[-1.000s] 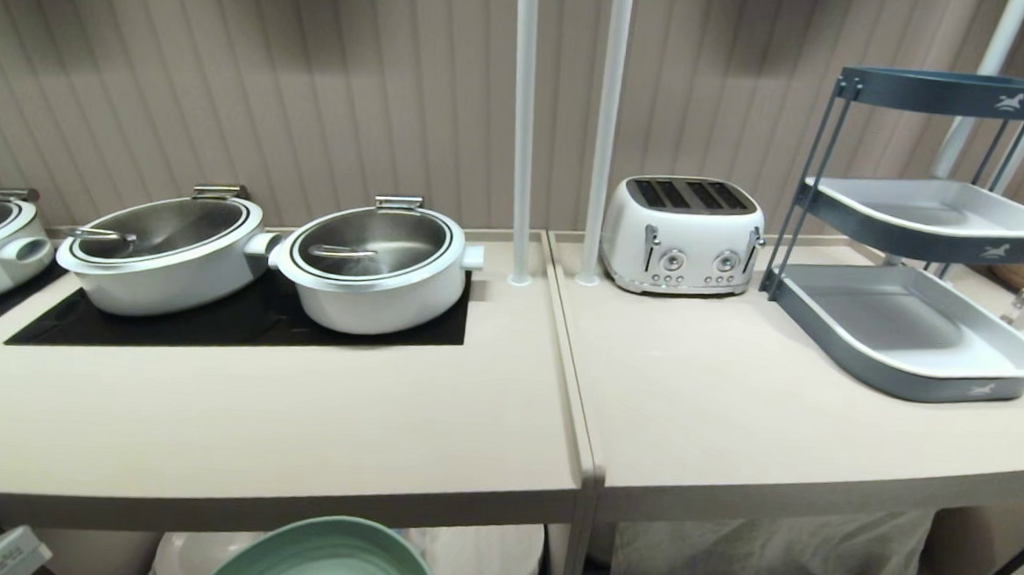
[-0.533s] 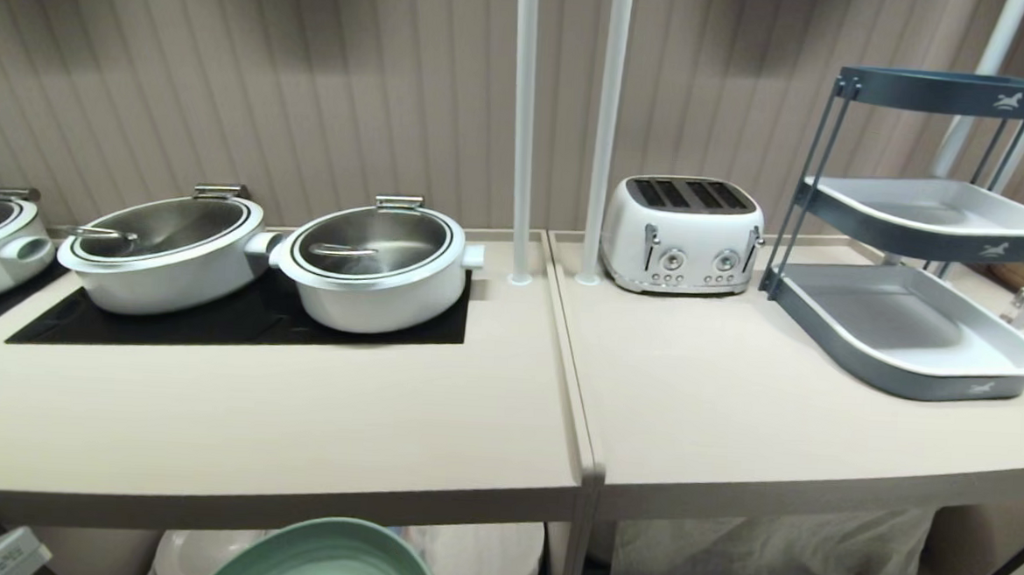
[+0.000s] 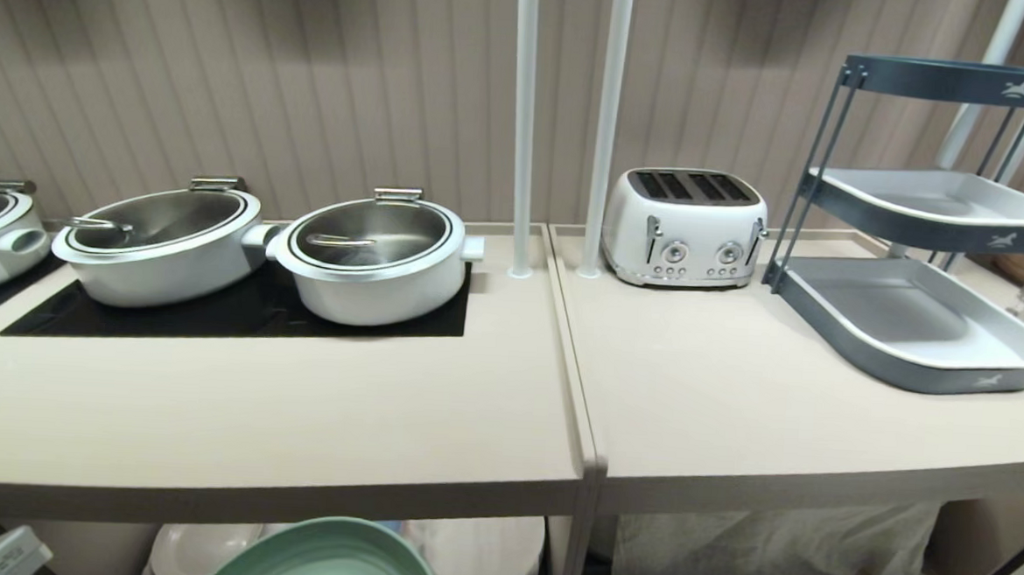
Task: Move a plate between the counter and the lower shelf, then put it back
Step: Put the plate in the cupboard
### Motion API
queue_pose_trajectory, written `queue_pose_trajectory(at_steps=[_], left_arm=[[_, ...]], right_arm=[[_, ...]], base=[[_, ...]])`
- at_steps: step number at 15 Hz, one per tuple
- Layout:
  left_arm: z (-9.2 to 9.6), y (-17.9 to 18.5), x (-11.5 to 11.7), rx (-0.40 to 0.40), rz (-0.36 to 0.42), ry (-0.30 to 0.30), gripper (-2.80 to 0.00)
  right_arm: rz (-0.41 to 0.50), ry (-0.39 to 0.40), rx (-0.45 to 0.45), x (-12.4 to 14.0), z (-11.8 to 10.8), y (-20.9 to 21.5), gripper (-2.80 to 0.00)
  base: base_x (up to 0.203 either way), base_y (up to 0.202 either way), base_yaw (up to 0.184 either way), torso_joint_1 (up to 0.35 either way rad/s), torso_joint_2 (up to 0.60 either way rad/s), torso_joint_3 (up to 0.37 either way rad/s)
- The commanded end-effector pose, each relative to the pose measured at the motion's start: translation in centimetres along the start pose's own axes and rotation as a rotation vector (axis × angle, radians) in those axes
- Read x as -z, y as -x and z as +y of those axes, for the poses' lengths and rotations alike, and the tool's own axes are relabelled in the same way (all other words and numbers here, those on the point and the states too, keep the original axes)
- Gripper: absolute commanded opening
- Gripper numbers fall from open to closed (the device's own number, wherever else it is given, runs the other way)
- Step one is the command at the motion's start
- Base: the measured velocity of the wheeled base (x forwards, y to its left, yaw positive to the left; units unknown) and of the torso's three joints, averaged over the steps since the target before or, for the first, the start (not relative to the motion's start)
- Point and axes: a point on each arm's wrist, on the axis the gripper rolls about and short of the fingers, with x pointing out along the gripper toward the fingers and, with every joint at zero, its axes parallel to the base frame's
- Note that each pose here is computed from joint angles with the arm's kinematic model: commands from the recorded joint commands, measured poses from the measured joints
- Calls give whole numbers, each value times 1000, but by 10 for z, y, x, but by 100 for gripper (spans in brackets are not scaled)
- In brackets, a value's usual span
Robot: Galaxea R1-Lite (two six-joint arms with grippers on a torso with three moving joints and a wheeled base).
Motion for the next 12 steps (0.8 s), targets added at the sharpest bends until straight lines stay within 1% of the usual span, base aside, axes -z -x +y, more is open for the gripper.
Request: queue_pose_trajectory(at_steps=[1,12], left_arm=[[0,0,0,-3,6,5,-280],[0,-1,0,-5,9,5,-280]], right_arm=[[0,0,0,0,0,0,-280],[0,-1,0,0,0,0,-280]], base=[[0,0,0,-107,241,130],[0,0,0,-138,291,153]])
